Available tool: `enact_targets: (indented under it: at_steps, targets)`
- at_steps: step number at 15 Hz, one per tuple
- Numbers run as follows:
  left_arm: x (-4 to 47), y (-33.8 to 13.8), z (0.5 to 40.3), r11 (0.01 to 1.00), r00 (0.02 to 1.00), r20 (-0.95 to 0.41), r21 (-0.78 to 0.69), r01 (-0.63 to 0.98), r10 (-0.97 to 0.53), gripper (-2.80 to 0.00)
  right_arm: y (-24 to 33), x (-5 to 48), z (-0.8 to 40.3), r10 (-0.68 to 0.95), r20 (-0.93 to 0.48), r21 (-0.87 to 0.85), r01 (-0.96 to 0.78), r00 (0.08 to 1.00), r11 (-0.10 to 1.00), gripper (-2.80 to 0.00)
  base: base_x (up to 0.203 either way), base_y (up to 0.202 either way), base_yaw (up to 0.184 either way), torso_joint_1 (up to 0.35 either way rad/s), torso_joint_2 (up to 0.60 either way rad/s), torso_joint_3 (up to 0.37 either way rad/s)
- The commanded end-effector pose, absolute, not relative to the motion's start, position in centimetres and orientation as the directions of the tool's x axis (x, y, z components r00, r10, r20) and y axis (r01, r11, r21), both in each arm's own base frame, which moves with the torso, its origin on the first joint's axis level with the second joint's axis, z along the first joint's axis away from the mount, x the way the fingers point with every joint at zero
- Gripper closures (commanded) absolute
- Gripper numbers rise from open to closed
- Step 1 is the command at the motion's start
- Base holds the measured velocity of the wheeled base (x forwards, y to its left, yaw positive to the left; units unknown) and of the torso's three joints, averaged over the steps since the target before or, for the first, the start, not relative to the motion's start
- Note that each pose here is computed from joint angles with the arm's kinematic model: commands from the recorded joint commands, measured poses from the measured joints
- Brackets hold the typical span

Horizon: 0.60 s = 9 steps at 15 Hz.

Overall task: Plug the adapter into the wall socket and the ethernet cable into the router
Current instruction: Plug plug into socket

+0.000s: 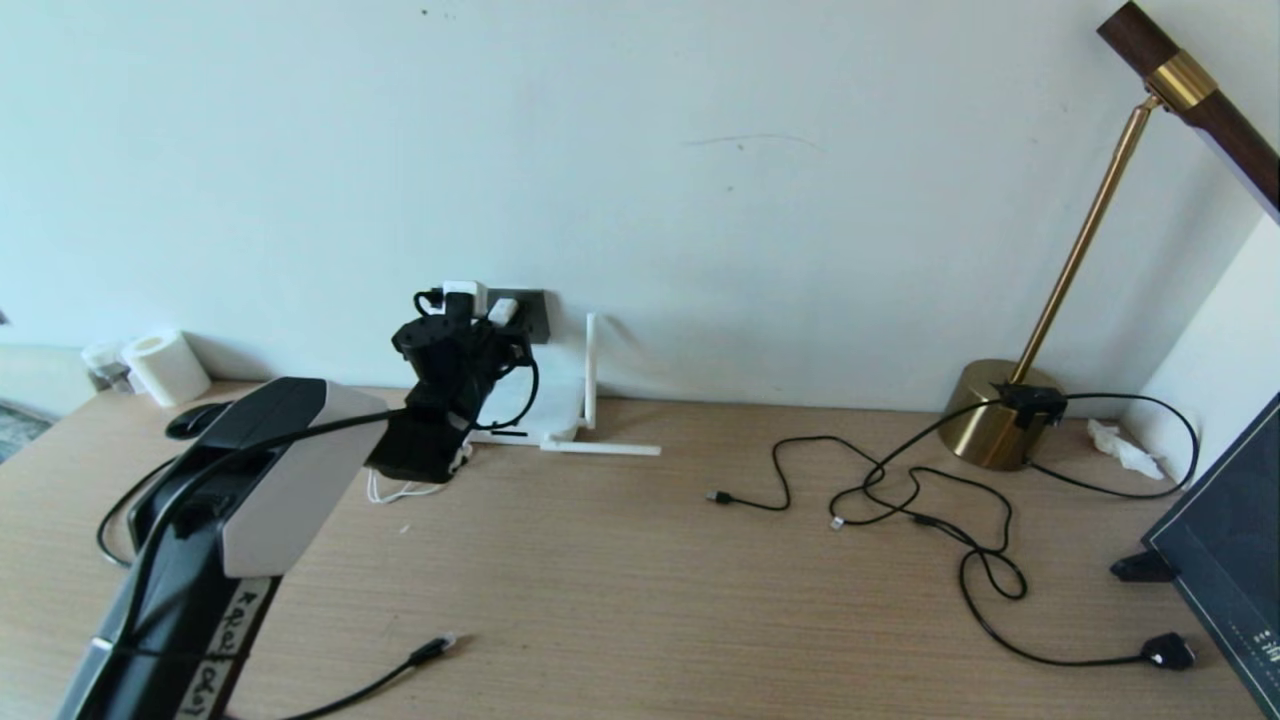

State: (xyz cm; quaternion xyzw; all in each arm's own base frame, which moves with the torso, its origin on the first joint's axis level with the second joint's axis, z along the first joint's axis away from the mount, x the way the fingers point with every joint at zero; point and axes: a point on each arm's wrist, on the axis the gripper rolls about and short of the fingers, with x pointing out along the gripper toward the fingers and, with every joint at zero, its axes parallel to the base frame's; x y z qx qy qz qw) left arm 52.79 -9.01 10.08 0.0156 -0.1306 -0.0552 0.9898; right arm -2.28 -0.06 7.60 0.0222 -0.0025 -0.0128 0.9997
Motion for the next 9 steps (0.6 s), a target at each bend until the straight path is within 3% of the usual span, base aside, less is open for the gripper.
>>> enact_targets:
  at_steps: [1, 6, 7, 9]
  targets:
    - [52.77, -9.03, 10.11, 0.994, 0.959, 0.262, 0.044, 0.104, -0.112, 0.0, -0.06, -2.28, 7.6, -0.026, 0.005, 0.045, 0.026, 1.0, 0.999, 0.0, 0.0, 0.0, 0.0, 0.0, 0.0, 0.0]
    - [52.75, -9.02, 10.2, 0.994, 0.958, 0.264, 0.042, 0.105, -0.113, 0.0, -0.06, -2.28, 7.6, -0.026, 0.005, 0.045, 0.026, 1.0, 0.999, 0.0, 0.0, 0.0, 0.0, 0.0, 0.0, 0.0]
    - [52.73, -9.03, 10.27, 0.993, 0.956, 0.272, 0.039, 0.108, -0.114, -2.8, -0.06, -2.28, 7.6, -0.026, 0.005, 0.045, 0.026, 1.0, 0.999, 0.0, 0.0, 0.0, 0.0, 0.0, 0.0, 0.0]
    - [52.68, -9.11, 10.27, 0.993, 0.949, 0.292, 0.04, 0.11, -0.116, -2.8, -0.06, -2.28, 7.6, -0.026, 0.005, 0.045, 0.026, 1.0, 0.999, 0.0, 0.0, 0.0, 0.0, 0.0, 0.0, 0.0]
